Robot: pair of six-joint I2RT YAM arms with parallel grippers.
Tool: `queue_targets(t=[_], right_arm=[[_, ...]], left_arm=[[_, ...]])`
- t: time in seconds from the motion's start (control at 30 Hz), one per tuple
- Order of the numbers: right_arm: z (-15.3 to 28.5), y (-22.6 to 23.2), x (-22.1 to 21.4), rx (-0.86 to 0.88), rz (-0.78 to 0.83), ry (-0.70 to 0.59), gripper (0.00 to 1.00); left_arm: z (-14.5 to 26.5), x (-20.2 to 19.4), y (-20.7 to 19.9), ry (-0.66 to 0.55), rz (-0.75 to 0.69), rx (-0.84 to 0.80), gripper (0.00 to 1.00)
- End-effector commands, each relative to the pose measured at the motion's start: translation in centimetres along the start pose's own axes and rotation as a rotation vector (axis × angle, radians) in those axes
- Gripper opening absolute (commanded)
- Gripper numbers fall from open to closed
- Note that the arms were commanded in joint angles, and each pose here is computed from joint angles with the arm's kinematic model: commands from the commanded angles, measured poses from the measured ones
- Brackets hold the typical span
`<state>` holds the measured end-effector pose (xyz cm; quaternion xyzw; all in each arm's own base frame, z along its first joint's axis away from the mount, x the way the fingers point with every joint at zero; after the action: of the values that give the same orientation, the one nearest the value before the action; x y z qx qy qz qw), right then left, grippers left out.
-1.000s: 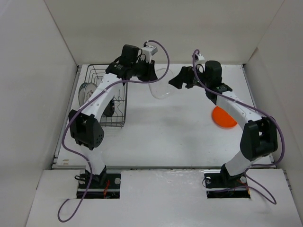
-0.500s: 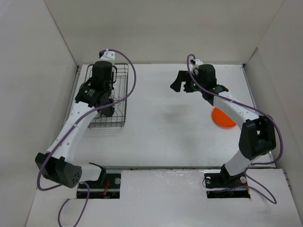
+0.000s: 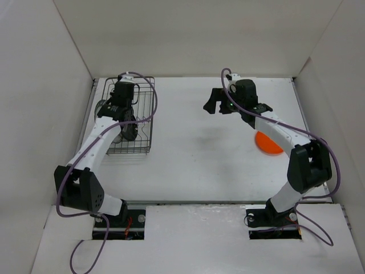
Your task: Load the plates into the dish rack
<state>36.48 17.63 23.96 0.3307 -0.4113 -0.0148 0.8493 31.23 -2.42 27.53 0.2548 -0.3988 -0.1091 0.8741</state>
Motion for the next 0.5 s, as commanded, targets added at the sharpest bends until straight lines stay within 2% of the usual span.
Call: queue_targets(t=[0.0,0.33,0.47], right_arm=[[-0.2,0.2,-0.2,-0.001,0.027,0.0,1.0],[-1.2,-1.0,-1.2,-0.014,0.02,0.045,1.0],[-1.4,-1.0,-1.2,-0.01,0.017,0.058,1.0]], left_arm=[[-0.6,1.2,0.0,-0.039,0.054,-0.018,0.0],[-1.3,1.5,-1.3,-0.035,0.065,-0.119,0.0],[-0.7,2.1,-0.6,-0.051,0.075,-0.101,0.0]])
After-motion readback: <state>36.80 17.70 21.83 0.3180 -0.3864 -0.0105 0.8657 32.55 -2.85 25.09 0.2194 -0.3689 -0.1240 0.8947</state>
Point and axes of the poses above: each gripper's point midway between its finger pads, its own z axis back along the fingers, its own y axis along the line the jaws close on, x = y × z, the point moved 9 cm from there along z, back along the fingers, and after that the axes turned 13 degrees about -z, right-handed, at the moved point
